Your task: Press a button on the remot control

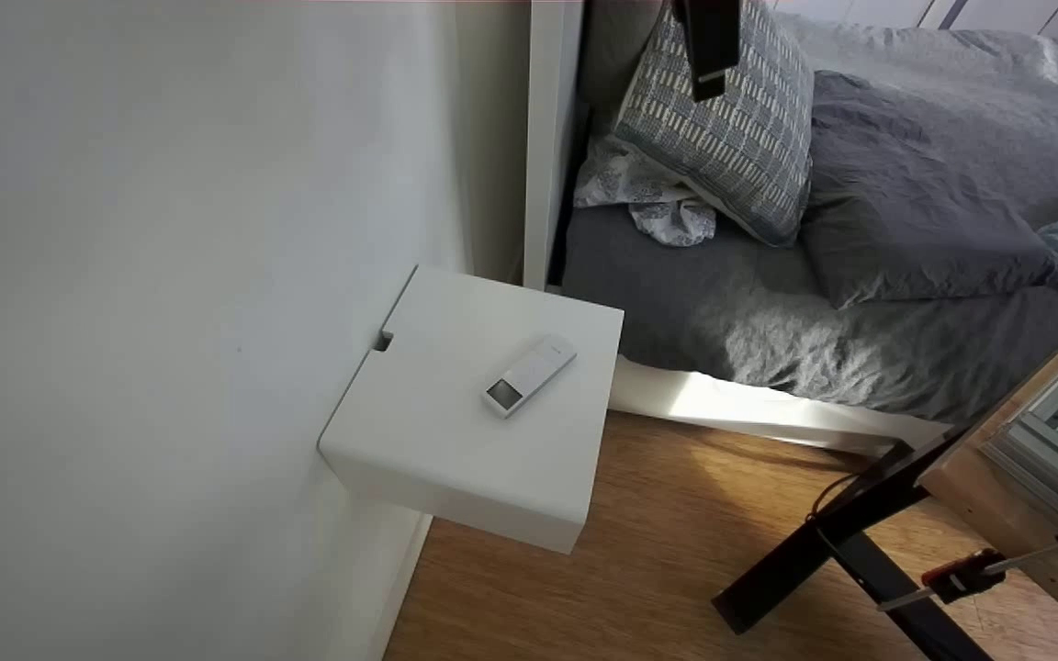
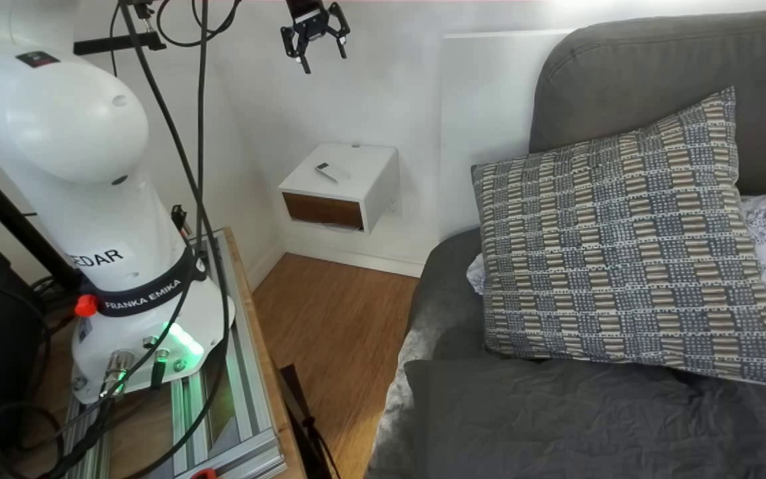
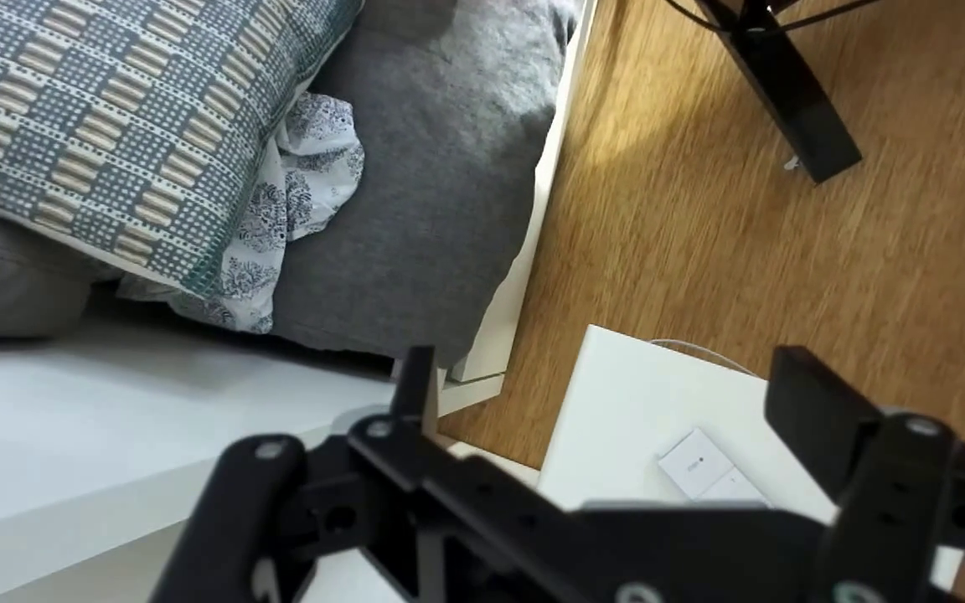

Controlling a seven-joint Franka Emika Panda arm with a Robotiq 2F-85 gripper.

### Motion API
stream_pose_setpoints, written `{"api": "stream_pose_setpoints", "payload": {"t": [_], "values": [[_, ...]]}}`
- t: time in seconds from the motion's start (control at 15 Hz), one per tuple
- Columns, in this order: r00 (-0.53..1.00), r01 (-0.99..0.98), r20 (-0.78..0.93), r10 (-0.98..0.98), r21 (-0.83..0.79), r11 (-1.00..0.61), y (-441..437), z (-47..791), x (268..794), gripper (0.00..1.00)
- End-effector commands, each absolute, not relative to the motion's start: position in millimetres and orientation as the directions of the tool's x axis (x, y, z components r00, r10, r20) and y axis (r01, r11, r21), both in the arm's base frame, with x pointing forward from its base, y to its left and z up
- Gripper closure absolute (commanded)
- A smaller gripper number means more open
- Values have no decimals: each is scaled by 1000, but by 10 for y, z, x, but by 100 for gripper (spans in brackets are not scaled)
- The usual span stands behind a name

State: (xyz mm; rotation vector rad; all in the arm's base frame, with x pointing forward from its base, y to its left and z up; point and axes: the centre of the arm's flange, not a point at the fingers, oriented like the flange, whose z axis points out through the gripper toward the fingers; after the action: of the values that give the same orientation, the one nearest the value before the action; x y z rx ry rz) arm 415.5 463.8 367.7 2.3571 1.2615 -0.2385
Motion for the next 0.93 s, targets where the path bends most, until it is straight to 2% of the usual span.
{"api": "stream_pose_setpoints", "payload": {"t": [0.0,0.13,0.47,0.87], "values": [[568,821,-354,743,309,-480,4628,3690,4177,0],[569,820,-352,743,309,-482,4614,3706,4206,0],[378,912,-312,872,288,-292,4757,3321,4321,0],[231,955,-214,949,235,-180,5026,2665,4263,0]]}}
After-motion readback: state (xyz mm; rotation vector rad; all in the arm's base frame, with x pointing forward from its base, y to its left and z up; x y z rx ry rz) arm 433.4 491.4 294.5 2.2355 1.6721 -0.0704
